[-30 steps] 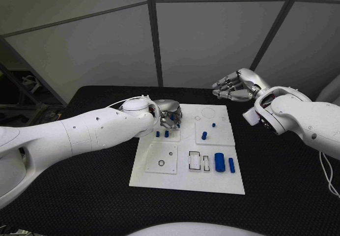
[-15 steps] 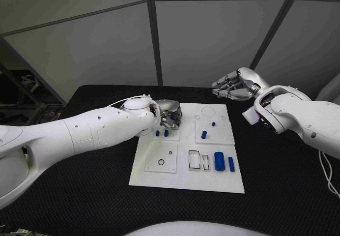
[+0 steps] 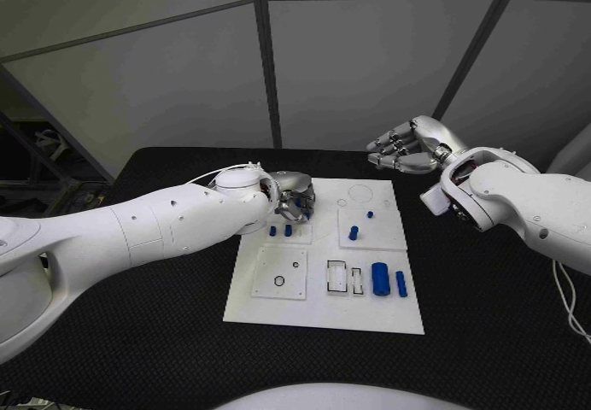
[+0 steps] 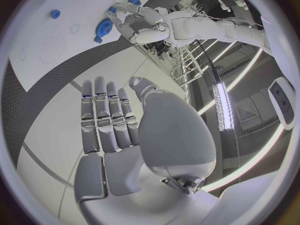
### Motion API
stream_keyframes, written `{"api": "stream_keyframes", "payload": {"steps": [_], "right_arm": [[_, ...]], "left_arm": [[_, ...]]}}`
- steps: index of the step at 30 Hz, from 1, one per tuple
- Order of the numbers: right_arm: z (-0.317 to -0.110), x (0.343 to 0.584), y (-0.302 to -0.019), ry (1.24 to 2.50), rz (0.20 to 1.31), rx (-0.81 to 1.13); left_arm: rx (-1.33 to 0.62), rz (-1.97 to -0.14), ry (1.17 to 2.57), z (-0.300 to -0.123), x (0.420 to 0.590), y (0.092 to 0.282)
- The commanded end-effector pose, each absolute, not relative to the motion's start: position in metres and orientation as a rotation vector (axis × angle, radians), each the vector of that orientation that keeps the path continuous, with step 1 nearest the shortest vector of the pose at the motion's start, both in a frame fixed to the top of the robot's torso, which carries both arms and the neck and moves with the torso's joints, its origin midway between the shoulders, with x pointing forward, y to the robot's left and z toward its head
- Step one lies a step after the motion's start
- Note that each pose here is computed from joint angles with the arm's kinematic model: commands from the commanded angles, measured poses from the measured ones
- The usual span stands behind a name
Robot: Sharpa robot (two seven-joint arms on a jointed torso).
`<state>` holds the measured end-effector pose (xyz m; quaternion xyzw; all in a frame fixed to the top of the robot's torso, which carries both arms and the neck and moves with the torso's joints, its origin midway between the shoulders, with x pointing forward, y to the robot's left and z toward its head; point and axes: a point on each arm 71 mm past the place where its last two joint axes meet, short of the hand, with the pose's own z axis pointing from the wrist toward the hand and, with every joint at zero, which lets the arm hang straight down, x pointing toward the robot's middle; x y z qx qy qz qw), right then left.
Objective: Assemble the parts on the task board
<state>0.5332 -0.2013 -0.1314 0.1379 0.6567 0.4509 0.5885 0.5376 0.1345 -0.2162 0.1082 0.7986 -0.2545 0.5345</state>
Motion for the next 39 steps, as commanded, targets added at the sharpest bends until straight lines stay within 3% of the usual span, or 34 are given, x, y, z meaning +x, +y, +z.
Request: {"api": "stream_keyframes", "payload": {"steps": [1, 26, 39], "right_arm": [[-0.130, 0.533, -0.200, 1.527, 1.059, 0.311], [-0.130, 0.533, -0.201, 1.524, 1.059, 0.310], [-0.130, 0.533, -0.204, 1.524, 1.051, 0.313]], "left_arm": [[0.273, -0.592, 1.934, -0.220, 0.536, 0.134], [0.221, -0.673, 1.805, -0.203, 0.533, 0.142], [0.121, -0.690, 1.794, -0.193, 0.529, 0.175]]}}
